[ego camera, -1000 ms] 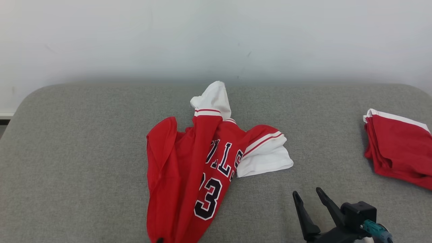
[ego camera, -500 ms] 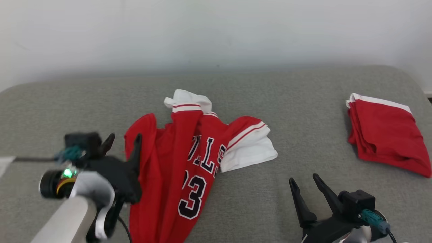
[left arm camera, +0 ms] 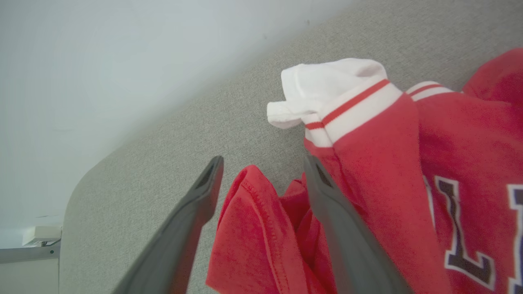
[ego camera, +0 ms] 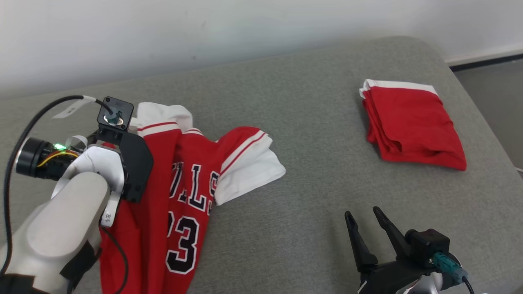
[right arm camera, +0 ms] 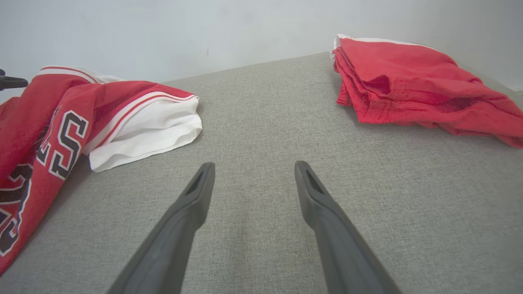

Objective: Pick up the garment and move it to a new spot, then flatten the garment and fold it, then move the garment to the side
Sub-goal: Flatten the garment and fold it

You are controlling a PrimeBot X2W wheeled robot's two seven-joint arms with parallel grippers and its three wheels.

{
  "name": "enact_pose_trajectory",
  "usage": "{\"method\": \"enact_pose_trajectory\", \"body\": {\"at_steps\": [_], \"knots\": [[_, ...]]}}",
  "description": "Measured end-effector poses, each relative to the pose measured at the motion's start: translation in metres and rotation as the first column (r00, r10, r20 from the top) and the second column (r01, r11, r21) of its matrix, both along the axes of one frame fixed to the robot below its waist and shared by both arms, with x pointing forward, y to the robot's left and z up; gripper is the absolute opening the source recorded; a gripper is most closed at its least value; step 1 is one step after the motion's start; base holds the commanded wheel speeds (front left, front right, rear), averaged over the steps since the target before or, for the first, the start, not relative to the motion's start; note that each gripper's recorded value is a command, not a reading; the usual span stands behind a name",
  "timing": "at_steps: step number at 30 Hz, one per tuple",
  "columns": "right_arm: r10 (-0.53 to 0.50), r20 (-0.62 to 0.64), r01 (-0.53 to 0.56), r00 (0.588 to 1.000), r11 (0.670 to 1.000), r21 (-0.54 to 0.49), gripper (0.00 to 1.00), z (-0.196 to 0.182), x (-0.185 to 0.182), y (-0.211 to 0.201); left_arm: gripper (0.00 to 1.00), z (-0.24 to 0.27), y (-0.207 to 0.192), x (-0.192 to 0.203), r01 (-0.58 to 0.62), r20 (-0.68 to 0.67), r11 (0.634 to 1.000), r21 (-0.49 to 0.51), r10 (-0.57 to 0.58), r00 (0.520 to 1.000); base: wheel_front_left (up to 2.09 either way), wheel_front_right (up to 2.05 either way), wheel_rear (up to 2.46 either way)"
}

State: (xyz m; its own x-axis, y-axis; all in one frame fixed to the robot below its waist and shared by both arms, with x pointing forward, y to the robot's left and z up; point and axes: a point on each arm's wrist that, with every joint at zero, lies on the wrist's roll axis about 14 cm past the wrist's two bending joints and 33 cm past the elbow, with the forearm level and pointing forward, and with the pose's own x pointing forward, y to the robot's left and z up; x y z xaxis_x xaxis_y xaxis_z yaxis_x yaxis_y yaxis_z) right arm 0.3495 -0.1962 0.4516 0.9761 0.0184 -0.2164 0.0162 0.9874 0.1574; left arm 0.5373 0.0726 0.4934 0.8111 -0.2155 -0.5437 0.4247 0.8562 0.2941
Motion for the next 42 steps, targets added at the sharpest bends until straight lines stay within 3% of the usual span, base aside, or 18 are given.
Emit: {"method": "enact_pose_trajectory", "body": {"at_steps": [9, 12, 13, 15, 22, 26, 28, 31, 32, 34, 37, 42], "knots": [[-0.062, -0.038, 0.062, 0.997, 0.998, -0.005, 1.00, -0.014, -0.004, -0.017, 1.00, -0.048, 0.014, 0.014, 0.034, -0.103, 0.969, 0.246, -0.008, 0.995, 0.00, 0.00, 0.00], [-0.060, -0.047, 0.060, 0.997, 0.998, -0.002, 1.00, -0.018, -0.004, -0.015, 1.00, -0.047, 0.019, 0.018, 0.032, -0.093, 0.959, 0.281, -0.006, 0.996, 0.00, 0.00, 0.00], [-0.057, -0.048, 0.057, 0.997, 0.998, 0.000, 1.00, -0.018, -0.004, -0.014, 0.82, -0.048, 0.020, 0.017, 0.032, -0.098, 0.957, 0.288, -0.003, 0.995, 0.00, 0.00, 0.00], [-0.045, -0.044, 0.045, 0.998, 0.999, 0.004, 1.00, -0.017, -0.002, -0.010, 0.00, -0.046, 0.027, 0.014, 0.027, -0.102, 0.952, 0.304, 0.005, 0.995, 0.00, 0.00, 0.00], [-0.025, -0.031, 0.025, 0.999, 1.000, 0.005, 1.00, -0.013, 0.002, -0.004, 0.00, -0.036, 0.034, 0.006, -0.016, -0.079, 0.968, 0.248, 0.037, 0.996, 0.00, 0.00, 0.00], [-0.009, -0.023, 0.009, 1.000, 1.000, 0.006, 1.00, -0.010, 0.004, 0.000, 0.00, 0.000, 0.003, 0.011, -0.013, 0.037, 1.000, 0.023, 0.012, 0.999, 0.00, 0.00, 0.00], [0.000, -0.017, 0.000, 1.000, 1.000, 0.007, 1.00, -0.008, 0.005, 0.003, 0.00, 0.029, -0.024, 0.013, 0.021, 0.120, 0.991, -0.135, -0.005, 0.993, 0.00, 0.00, 0.00], [0.008, -0.010, -0.008, 1.000, 1.000, 0.007, 1.00, -0.006, 0.006, 0.005, 0.00, 0.083, -0.057, 0.014, 0.088, 0.241, 0.916, -0.392, 0.010, 0.970, 0.00, 0.00, 0.00], [0.008, -0.010, -0.008, 1.000, 1.000, 0.007, 1.00, -0.006, 0.006, 0.005, 0.00, 0.083, -0.057, 0.014, 0.088, 0.241, 0.916, -0.392, 0.010, 0.970, 0.00, 0.00, 0.00], [0.010, -0.006, -0.010, 1.000, 1.000, 0.006, 1.00, -0.004, 0.006, 0.004, 0.00, 0.116, -0.072, 0.010, 0.125, 0.277, 0.810, -0.573, 0.048, 0.960, 0.00, 0.00, 0.00], [0.010, 0.000, -0.010, 1.000, 1.000, 0.001, 1.00, -0.002, 0.006, 0.002, 0.00, 0.150, -0.074, 0.005, 0.158, 0.304, 0.661, -0.734, 0.111, 0.946, 0.00, 0.00, 0.00], [0.032, -0.010, -0.032, 0.999, 1.000, -0.002, 1.00, -0.004, 0.006, 0.007, 0.00, 0.128, -0.023, -0.012, 0.010, 0.137, 0.412, -0.911, 0.280, 0.950, 0.00, 0.00, 0.00]]}}
